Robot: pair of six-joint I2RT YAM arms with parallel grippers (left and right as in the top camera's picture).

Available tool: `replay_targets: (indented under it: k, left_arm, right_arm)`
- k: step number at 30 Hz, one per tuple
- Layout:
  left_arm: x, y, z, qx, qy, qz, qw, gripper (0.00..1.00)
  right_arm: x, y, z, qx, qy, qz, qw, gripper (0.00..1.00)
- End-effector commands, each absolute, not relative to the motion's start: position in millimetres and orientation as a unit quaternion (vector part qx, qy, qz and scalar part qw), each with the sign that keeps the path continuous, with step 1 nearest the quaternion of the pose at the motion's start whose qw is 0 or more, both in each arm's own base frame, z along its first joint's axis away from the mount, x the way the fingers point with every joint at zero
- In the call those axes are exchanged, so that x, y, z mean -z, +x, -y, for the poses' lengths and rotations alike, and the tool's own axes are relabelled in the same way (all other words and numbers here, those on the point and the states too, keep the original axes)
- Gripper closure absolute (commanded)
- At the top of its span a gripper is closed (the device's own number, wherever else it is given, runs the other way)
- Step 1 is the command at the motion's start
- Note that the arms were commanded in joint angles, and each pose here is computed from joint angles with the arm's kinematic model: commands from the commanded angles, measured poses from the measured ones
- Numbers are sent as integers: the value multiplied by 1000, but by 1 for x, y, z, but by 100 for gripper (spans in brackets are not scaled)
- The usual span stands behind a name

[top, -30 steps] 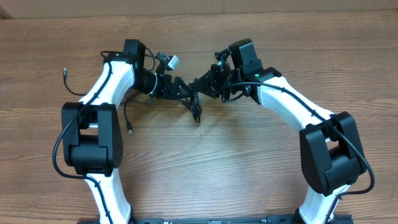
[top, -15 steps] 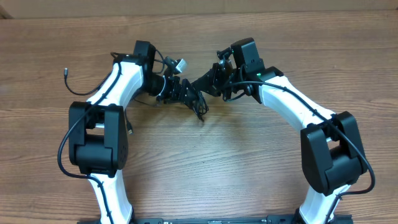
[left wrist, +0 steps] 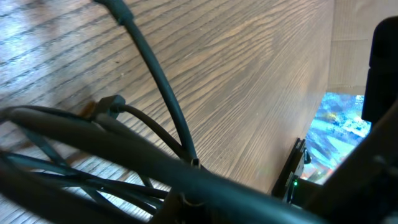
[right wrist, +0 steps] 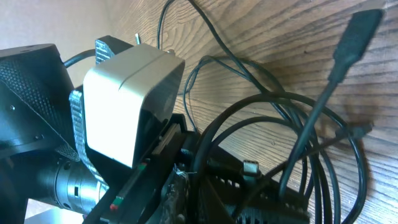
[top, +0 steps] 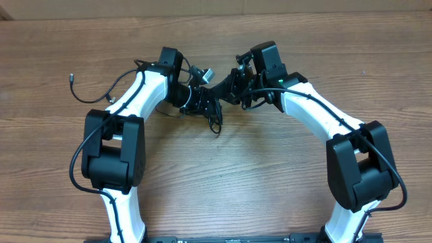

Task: Untangle cables

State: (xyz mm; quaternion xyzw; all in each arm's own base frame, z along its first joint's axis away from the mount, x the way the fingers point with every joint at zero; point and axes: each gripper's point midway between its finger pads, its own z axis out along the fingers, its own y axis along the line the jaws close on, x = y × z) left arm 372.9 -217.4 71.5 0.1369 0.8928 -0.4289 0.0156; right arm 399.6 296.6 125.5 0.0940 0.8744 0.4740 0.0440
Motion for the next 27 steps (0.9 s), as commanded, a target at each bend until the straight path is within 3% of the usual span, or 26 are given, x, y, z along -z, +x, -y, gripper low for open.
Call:
replay_targets:
  k: [1, 6, 11, 13, 18, 23, 27]
  left_arm:
    - [-65, 373, 210, 421, 122, -899, 7, 96]
    - [-71, 381, 188, 442, 111, -890, 20, 96]
    - [-74, 386, 175, 452, 100, -886, 31, 96]
    - [-74, 387, 174, 452, 99, -886, 31, 96]
    - [-73, 386, 174, 447, 105, -888, 33, 96]
    - [-72, 387, 174, 446, 105, -888, 33, 96]
    - [-72, 386, 174, 446, 105, -888, 32, 96]
  right_arm:
    - [-130, 400, -295, -455, 99, -883, 58, 96]
    - [-90, 396, -258, -334, 143, -929, 71, 96]
    - [-76, 387, -243, -286, 138, -946, 66, 94]
    - [-74, 383, -242, -283, 135, -948, 59, 85]
    - [-103, 359, -280, -406, -42, -912, 38, 41]
    - [-111, 351, -287, -434, -68, -898, 27, 30]
    - [-114, 343, -298, -445, -82, -891, 20, 28]
